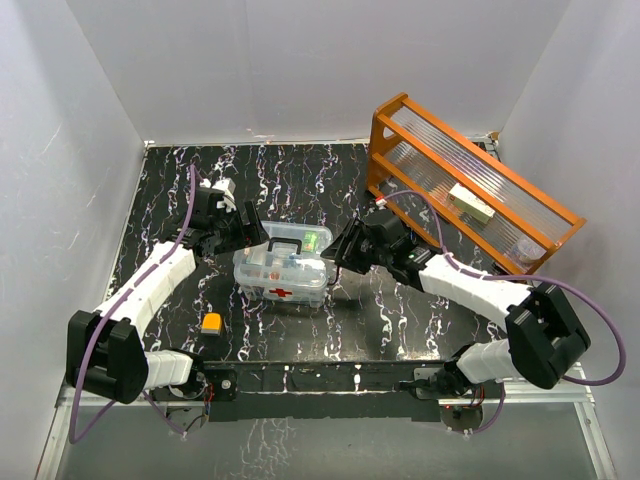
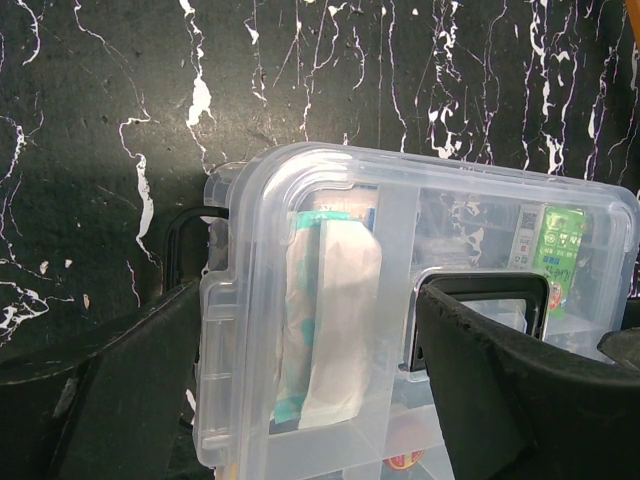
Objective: Organize the medicine kit
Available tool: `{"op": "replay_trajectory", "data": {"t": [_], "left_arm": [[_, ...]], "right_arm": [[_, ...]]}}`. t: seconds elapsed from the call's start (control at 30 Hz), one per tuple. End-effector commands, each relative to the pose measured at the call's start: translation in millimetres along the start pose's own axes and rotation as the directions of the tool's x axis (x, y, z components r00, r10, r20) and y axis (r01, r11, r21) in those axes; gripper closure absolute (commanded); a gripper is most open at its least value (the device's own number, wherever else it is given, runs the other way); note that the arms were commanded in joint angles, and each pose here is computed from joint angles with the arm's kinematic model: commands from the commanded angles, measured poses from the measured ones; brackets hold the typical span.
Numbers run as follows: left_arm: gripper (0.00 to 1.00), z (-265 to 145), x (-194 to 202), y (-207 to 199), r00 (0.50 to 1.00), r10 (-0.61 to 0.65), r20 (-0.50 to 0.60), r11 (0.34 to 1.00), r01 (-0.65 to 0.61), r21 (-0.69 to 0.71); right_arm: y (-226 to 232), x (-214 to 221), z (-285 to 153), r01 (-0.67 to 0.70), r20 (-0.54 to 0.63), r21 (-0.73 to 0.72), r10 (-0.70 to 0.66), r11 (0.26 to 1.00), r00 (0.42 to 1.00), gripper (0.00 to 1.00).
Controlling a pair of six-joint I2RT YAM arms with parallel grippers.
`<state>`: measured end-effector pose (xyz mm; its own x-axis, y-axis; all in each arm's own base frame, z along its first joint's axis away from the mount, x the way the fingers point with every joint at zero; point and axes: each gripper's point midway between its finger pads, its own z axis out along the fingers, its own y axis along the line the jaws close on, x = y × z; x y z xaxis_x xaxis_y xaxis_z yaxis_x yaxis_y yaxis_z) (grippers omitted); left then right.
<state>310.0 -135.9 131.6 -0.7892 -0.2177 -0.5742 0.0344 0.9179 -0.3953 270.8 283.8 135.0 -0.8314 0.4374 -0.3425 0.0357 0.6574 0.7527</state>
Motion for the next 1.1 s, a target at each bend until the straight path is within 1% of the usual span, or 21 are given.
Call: {"op": "replay_trajectory", "data": {"t": [0.0, 0.13, 0.33, 0.4, 0.57, 0.73, 0.87, 1.0, 1.07], "left_arm": [[0.17, -4, 31, 8, 0.996, 0.001, -0.09, 1.0, -0.002, -0.011], [0.17, -5, 31, 8, 0.996, 0.007, -0.09, 1.0, -0.008, -0.008], [0.17, -3, 32, 5, 0.996, 0.002, -0.094, 1.0, -0.001, 0.011], [0.17, -3, 32, 4, 0.995, 0.001, -0.096, 1.0, 0.0, 0.018], [0.18, -4, 34, 0, 0.996, -0.005, -0.091, 0.999, 0.009, 0.039], [0.18, -3, 40, -2, 0.994, -0.016, -0.109, 0.998, 0.023, 0.059], [0.18, -3, 40, -2, 0.994, -0.019, -0.108, 0.998, 0.026, 0.061], [0.18, -3, 40, -3, 0.994, -0.02, -0.107, 0.998, 0.027, 0.064], [0.18, -3, 39, -3, 0.994, -0.021, -0.106, 0.998, 0.028, 0.061]], "right_arm": [[-1, -15, -8, 0.071, 0.068, 0.113, -0.079, 0.991, 0.995, 0.53], [2, -12, -10, 0.081, 0.064, 0.142, -0.09, 0.987, 0.994, 0.55], [4, -12, -16, 0.102, 0.059, 0.231, -0.118, 0.967, 0.991, 0.59], [8, -11, -17, 0.106, 0.051, 0.229, -0.121, 0.968, 0.991, 0.62], [17, -7, -14, 0.111, 0.017, 0.208, -0.117, 0.972, 0.993, 0.72], [16, -5, -11, 0.119, 0.005, 0.228, -0.123, 0.966, 0.992, 0.75], [18, -3, -8, 0.126, -0.006, 0.231, -0.128, 0.965, 0.992, 0.8], [23, -3, -8, 0.132, -0.008, 0.224, -0.134, 0.966, 0.991, 0.8], [25, -7, -10, 0.138, 0.006, 0.228, -0.143, 0.964, 0.99, 0.77]]}}
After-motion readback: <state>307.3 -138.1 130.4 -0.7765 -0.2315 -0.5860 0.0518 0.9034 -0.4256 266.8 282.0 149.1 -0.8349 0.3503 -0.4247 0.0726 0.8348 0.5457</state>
